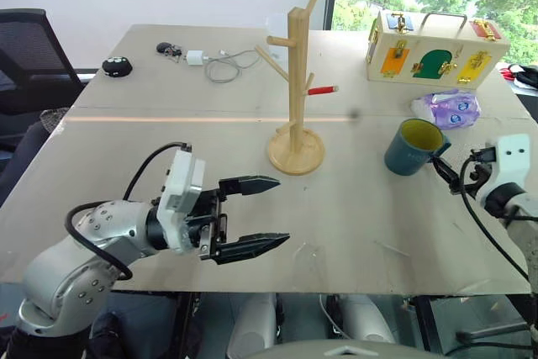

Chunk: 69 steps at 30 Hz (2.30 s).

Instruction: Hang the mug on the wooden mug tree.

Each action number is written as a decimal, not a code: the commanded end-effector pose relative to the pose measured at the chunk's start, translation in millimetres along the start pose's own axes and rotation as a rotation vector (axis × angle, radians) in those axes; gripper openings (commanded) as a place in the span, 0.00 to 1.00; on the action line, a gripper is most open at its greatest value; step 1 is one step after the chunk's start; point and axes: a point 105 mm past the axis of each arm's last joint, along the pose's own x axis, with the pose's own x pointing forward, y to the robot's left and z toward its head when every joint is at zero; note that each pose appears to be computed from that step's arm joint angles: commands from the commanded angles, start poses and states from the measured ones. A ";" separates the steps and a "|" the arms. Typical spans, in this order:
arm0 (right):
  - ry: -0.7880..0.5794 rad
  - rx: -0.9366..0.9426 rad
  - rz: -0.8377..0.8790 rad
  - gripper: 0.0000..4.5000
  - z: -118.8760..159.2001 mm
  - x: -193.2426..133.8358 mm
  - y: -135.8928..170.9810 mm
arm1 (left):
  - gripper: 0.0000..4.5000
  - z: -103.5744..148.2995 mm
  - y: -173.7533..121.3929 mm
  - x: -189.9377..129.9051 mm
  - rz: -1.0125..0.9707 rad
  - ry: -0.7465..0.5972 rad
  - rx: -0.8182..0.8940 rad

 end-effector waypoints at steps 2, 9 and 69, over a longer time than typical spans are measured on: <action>0.003 -0.035 -0.031 0.98 6.2 8.0 -3.4 | 1.00 10.2 -3.8 -0.1 -0.001 -0.018 0.050; 0.009 -0.019 -0.045 0.98 5.7 21.5 -0.7 | 1.00 10.9 -1.2 -0.1 0.020 -0.019 0.056; -0.160 0.033 0.087 0.01 32.4 77.8 47.1 | 1.00 -1.0 -2.4 -20.4 0.183 -0.015 0.052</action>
